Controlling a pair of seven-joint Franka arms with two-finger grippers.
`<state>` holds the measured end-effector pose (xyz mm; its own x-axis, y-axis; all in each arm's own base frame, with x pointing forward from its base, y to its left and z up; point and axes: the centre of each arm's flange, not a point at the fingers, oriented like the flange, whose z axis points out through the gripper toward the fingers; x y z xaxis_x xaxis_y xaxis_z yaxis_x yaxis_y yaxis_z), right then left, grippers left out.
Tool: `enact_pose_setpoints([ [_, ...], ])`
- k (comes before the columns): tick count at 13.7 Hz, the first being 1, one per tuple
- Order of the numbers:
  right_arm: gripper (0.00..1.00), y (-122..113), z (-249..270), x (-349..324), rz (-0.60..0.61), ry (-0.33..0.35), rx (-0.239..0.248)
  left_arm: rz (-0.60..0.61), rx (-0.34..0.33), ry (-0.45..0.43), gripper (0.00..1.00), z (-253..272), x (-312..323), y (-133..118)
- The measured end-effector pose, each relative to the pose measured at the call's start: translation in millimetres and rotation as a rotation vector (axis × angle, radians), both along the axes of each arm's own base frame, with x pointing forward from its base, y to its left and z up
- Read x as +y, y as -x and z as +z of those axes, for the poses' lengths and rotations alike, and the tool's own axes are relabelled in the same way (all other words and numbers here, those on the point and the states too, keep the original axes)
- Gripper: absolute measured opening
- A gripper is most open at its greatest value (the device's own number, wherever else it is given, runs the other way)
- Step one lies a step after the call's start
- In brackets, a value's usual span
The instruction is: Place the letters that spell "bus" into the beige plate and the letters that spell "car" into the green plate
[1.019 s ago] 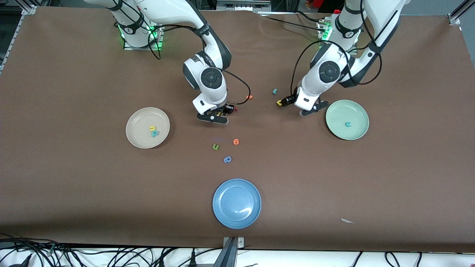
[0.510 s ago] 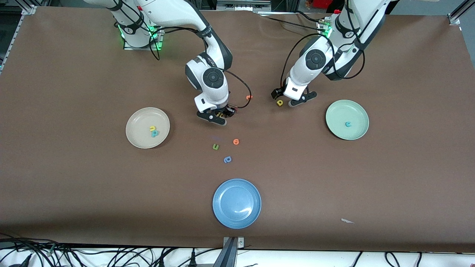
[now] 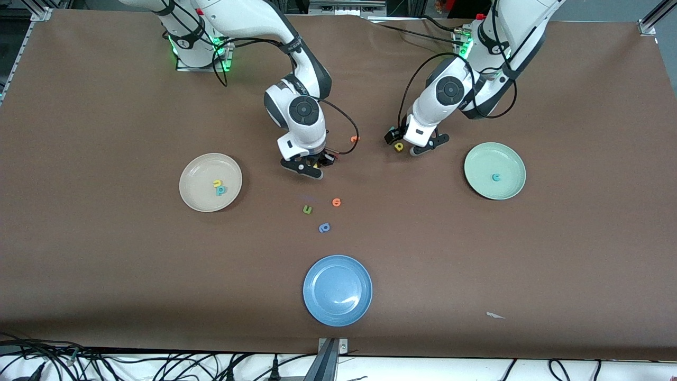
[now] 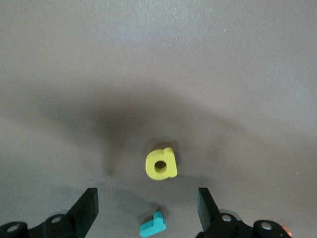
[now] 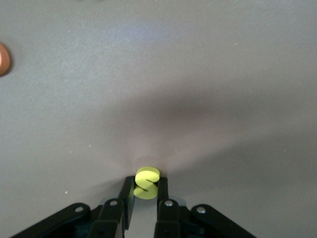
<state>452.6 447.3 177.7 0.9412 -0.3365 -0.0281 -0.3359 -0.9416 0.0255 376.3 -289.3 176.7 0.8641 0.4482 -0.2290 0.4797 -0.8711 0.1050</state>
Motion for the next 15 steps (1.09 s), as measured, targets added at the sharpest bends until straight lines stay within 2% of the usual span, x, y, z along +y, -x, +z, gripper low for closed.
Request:
enact_pose_setpoints([
  [2,0.22,-17,8,-21,0.025,0.036,0.007,0.007,0.005,0.001,0.89,-4,2,-4],
  [5,0.22,-53,44,-74,0.145,0.093,0.05,0.002,-0.004,-0.023,0.85,-11,5,-10],
  [9,0.22,-88,75,-151,0.282,0.122,0.082,-0.026,-0.011,-0.048,0.85,-18,-4,-6],
  [12,0.22,-95,60,-219,0.388,0.145,0.14,-0.029,-0.02,-0.044,0.81,-15,-9,-8],
  [13,0.22,-97,57,-236,0.406,0.142,0.153,-0.029,-0.022,-0.042,0.76,-14,-10,-9],
  [14,0.22,-98,55,-247,0.412,0.138,0.162,-0.03,-0.024,-0.041,0.75,-13,-11,-10],
  [15,0.27,-98,53,-254,0.418,0.136,0.171,-0.029,-0.024,-0.041,0.7,-13,-11,-10],
])
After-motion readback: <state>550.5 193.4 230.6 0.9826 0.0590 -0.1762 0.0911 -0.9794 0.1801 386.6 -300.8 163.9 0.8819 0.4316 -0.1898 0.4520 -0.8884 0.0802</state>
